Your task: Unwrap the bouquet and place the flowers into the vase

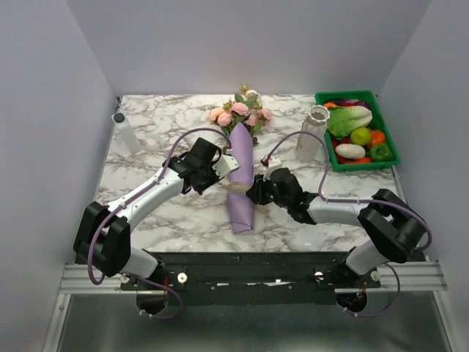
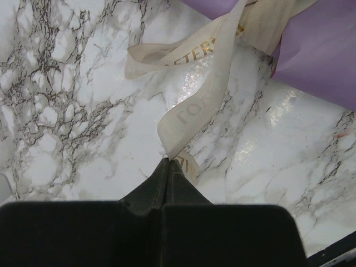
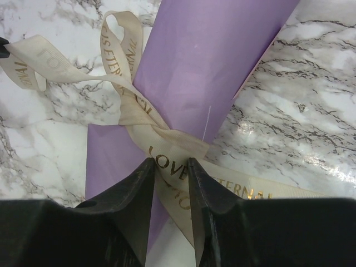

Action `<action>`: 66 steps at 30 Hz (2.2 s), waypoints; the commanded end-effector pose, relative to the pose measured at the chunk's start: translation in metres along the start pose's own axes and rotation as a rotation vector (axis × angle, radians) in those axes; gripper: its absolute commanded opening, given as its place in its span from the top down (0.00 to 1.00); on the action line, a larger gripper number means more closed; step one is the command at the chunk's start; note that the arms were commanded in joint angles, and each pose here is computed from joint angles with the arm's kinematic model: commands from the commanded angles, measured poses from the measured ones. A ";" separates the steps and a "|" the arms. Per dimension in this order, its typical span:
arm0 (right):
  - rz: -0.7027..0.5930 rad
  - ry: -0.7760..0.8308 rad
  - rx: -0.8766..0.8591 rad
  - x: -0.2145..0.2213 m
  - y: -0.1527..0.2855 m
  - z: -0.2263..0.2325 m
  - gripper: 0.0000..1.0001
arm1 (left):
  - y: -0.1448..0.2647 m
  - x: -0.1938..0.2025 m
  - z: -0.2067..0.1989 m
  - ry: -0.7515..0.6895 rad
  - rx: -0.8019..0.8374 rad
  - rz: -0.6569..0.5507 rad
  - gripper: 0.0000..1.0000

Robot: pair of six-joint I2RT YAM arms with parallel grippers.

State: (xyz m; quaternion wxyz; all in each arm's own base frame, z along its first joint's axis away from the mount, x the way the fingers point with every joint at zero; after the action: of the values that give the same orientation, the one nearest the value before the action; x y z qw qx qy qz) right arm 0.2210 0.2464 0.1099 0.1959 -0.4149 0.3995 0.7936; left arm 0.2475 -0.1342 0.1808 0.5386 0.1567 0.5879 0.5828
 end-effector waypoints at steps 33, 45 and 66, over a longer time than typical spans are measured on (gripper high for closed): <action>-0.271 -0.091 0.349 -0.047 0.062 -0.019 0.99 | 0.011 0.034 0.042 0.155 -0.149 0.100 1.00; -0.421 -0.146 0.808 -0.037 0.137 -0.075 0.99 | 0.079 0.128 0.109 0.384 -0.435 0.200 1.00; -0.335 -0.209 1.041 -0.076 0.178 -0.080 0.28 | 0.139 0.080 0.108 0.381 -0.373 0.008 0.01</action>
State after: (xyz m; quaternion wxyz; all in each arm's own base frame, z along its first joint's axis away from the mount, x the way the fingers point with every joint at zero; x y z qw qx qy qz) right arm 0.1974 0.0705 0.2115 0.5499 -0.2049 0.6520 0.4801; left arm 0.2524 0.0757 0.2700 0.3695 -0.0723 0.5011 0.7792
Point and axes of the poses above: each gripper's point midway between its finger pads, its own y axis back along the fingers, its own z axis along the line the jaws close on, x = y × z, the point moved 9 cm from there along y, back along the fingers
